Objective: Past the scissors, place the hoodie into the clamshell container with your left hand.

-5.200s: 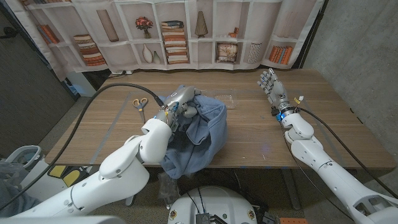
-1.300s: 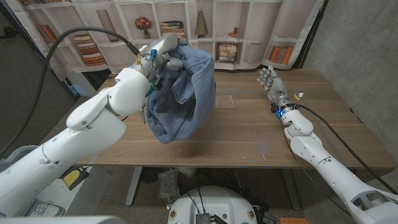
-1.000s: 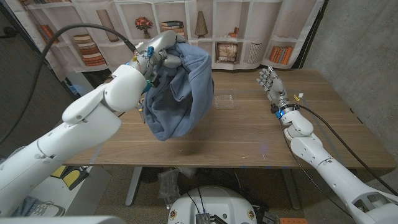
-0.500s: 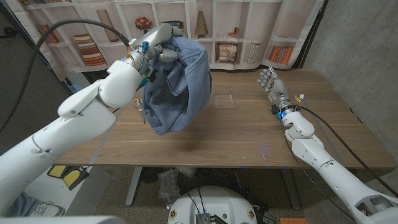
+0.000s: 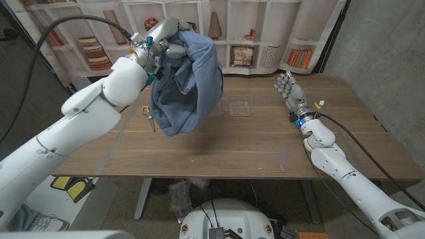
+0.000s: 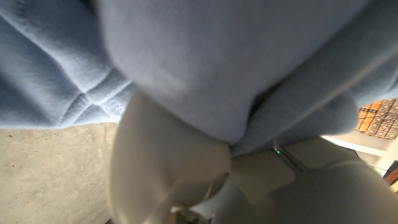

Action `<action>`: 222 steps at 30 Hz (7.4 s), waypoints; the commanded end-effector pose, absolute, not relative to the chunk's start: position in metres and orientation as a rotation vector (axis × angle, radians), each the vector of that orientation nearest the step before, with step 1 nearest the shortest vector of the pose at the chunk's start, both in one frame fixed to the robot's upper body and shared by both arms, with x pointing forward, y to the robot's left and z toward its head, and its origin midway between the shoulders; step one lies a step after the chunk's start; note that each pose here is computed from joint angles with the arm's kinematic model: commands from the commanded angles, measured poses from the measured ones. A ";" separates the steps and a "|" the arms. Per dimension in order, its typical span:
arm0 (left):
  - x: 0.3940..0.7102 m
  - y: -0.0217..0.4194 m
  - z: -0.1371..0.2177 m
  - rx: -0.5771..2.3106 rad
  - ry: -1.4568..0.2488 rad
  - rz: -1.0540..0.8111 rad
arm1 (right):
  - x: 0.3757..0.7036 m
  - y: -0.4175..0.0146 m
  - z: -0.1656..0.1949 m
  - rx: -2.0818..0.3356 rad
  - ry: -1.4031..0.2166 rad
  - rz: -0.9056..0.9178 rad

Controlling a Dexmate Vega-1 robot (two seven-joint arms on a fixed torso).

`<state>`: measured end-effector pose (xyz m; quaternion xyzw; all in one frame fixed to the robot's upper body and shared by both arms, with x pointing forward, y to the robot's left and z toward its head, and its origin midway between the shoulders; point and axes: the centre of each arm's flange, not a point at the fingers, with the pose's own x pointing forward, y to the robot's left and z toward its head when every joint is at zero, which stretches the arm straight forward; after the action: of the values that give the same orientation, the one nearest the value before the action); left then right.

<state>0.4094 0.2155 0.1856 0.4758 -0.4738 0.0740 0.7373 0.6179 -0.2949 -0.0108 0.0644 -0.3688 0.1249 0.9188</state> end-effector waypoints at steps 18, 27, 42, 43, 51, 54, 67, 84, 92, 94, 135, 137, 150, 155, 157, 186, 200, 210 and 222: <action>0.461 0.208 0.226 1.004 -1.052 0.127 | 0.621 -0.291 -0.012 0.157 -0.771 0.239; 0.470 0.199 0.230 0.995 -1.092 0.118 | 0.621 -0.291 -0.012 0.154 -0.769 0.229; 0.497 0.180 0.242 1.004 -1.110 0.087 | 0.619 -0.292 -0.010 0.155 -0.769 0.216; 0.498 0.178 0.242 1.005 -1.111 0.084 | 0.619 -0.292 -0.010 0.149 -0.771 0.218; 0.511 0.167 0.239 1.010 -1.103 0.055 | 0.620 -0.294 -0.012 0.158 -0.766 0.213; 0.516 0.163 0.238 1.014 -1.097 0.047 | 0.620 -0.294 -0.012 0.155 -0.766 0.215; 0.529 0.156 0.239 1.020 -1.088 0.024 | 0.618 -0.296 -0.009 0.149 -0.770 0.212; 0.555 0.152 0.228 1.026 -1.054 -0.002 | 0.618 -0.295 -0.013 0.154 -0.765 0.207; 0.563 0.153 0.222 1.022 -1.043 -0.009 | 0.617 -0.295 -0.014 0.155 -0.761 0.203; 0.565 0.153 0.220 1.022 -1.039 -0.010 | 0.617 -0.295 -0.015 0.151 -0.764 0.205; 0.605 0.133 0.192 0.986 -0.992 -0.059 | 0.612 -0.300 -0.028 0.184 -0.769 0.206; 0.608 0.133 0.191 0.986 -0.984 -0.065 | 0.612 -0.300 -0.028 0.184 -0.768 0.205; 0.617 0.138 0.180 0.994 -0.940 -0.068 | 0.612 -0.298 -0.031 0.193 -0.768 0.204; 0.619 0.141 0.174 0.993 -0.923 -0.075 | 0.612 -0.296 -0.034 0.203 -0.763 0.207; 0.621 0.142 0.171 0.992 -0.916 -0.078 | 0.612 -0.296 -0.034 0.204 -0.760 0.209; 0.643 0.138 0.144 1.020 -0.801 -0.118 | 0.610 -0.299 -0.049 0.217 -0.741 0.208; 0.651 0.132 0.132 1.016 -0.768 -0.144 | 0.608 -0.300 -0.054 0.219 -0.734 0.207; 0.658 0.132 0.120 0.989 -0.741 -0.173 | 0.608 -0.299 -0.055 0.204 -0.719 0.211; 0.665 0.133 0.107 0.962 -0.705 -0.191 | 0.609 -0.299 -0.054 0.202 -0.713 0.216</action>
<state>0.6580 0.1337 0.1206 0.4637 -0.3458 -0.0770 0.8121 0.6086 -0.2993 -0.0540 0.1014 -0.3527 0.1032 0.9245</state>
